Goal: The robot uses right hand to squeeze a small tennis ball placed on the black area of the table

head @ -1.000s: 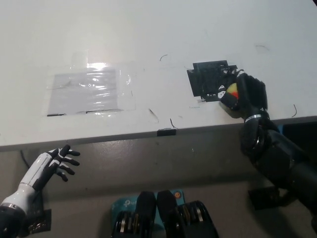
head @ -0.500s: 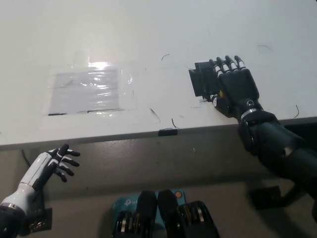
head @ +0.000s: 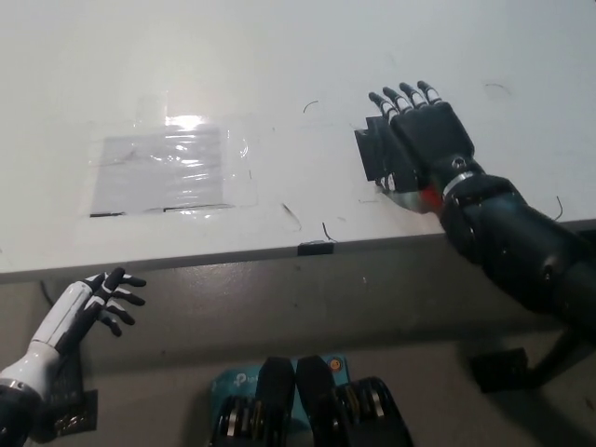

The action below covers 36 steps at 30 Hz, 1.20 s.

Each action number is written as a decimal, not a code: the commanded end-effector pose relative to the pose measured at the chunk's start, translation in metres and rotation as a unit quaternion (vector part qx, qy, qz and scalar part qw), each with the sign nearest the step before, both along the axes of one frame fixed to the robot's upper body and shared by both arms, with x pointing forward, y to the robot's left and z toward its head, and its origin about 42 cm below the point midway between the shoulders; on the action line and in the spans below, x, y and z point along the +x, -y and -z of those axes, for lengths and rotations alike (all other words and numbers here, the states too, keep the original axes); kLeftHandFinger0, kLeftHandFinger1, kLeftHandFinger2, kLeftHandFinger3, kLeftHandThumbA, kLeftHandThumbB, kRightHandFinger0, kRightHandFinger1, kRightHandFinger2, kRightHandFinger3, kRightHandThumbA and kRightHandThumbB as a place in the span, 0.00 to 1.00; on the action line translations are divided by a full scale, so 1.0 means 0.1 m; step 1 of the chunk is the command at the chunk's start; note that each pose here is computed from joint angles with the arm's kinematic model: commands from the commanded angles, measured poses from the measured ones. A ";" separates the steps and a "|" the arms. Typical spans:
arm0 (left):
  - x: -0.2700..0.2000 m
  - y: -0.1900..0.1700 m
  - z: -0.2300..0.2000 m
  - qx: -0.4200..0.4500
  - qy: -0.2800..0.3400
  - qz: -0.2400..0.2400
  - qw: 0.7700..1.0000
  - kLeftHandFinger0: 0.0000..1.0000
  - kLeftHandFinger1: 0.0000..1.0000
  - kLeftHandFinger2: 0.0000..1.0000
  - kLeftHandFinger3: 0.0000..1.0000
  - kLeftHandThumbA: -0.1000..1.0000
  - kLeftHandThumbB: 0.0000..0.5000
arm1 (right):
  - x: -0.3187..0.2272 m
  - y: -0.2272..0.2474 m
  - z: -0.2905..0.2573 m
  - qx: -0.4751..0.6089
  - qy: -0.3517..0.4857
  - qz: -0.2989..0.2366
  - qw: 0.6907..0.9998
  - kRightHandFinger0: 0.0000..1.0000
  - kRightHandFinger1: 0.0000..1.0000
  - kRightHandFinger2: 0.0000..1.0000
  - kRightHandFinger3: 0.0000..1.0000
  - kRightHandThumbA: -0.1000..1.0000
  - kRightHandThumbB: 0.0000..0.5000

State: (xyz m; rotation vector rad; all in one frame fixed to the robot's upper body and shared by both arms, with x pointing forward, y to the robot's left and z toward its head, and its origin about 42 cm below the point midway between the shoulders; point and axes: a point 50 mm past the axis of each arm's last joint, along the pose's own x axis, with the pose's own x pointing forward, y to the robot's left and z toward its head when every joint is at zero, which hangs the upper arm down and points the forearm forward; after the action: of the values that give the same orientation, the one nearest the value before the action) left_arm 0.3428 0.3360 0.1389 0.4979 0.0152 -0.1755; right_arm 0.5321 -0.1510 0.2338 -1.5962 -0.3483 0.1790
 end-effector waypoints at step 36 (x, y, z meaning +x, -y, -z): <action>-0.09 -0.10 -0.06 0.014 0.023 -0.005 1.000 0.38 0.43 0.52 0.64 1.00 0.24 | -1.95 1.70 0.42 0.765 0.079 0.074 0.635 0.00 0.00 0.00 0.30 0.29 0.14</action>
State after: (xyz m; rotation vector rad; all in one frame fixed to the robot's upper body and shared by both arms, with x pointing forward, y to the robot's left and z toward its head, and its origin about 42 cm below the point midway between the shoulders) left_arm 0.3329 0.3379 0.1281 0.4816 0.0443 -0.1660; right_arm 0.3628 -0.2953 0.2028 -0.3832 -0.1573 -0.2691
